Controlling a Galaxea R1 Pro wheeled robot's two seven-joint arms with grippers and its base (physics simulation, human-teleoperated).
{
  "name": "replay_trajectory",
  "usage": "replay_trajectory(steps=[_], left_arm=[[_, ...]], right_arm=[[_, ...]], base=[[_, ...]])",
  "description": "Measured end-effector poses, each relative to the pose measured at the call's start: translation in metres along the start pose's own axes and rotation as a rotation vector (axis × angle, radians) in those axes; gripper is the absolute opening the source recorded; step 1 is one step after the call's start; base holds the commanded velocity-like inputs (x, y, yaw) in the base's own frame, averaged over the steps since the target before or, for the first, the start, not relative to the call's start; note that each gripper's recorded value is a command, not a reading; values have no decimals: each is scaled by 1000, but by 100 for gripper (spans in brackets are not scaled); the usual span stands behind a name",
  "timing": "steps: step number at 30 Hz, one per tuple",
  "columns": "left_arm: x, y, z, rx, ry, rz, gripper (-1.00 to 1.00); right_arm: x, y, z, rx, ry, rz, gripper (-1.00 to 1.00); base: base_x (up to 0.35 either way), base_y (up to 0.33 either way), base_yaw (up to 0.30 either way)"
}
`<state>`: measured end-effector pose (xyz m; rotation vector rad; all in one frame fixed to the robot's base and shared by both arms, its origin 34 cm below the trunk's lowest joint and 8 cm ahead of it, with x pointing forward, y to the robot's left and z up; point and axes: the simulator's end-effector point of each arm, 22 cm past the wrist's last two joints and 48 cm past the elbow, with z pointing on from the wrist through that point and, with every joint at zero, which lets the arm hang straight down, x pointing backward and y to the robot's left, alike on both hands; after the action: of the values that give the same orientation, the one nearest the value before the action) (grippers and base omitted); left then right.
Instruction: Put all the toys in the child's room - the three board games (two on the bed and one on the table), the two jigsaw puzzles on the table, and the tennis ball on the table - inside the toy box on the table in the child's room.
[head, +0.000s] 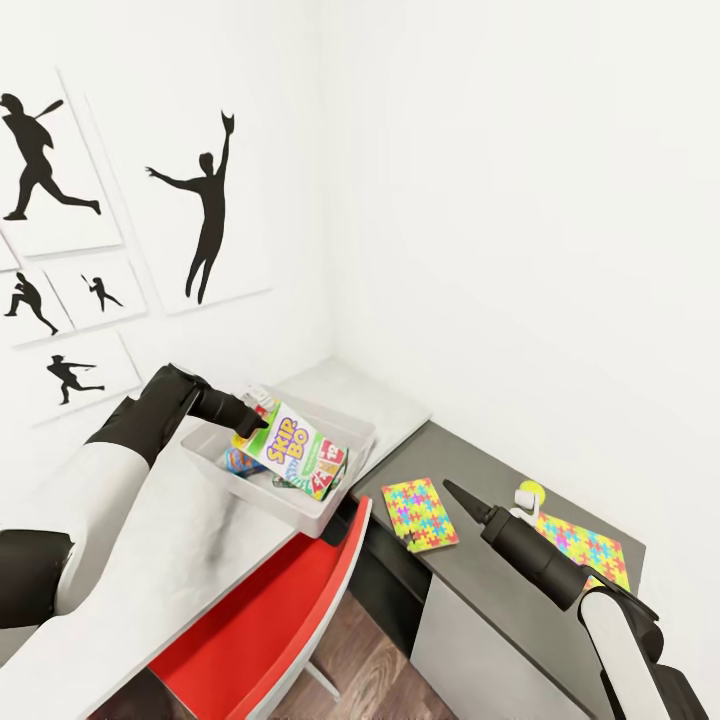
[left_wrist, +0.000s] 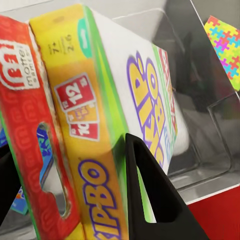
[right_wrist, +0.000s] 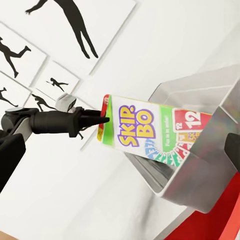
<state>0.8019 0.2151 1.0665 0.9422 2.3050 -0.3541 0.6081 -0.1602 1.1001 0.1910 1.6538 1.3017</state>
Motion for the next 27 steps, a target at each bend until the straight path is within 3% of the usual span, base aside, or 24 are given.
replay_trajectory(steps=[18,19,27], left_arm=[[0,-1,1,1,0,1,-100],[0,-1,1,1,0,1,100],[1,-1,1,2,1,1,100]], right_arm=[[0,0,0,-2,0,0,100],[0,0,0,-2,0,0,100],[0,0,0,-2,0,0,100]], base=[[0,0,0],[0,0,0],[0,0,0]])
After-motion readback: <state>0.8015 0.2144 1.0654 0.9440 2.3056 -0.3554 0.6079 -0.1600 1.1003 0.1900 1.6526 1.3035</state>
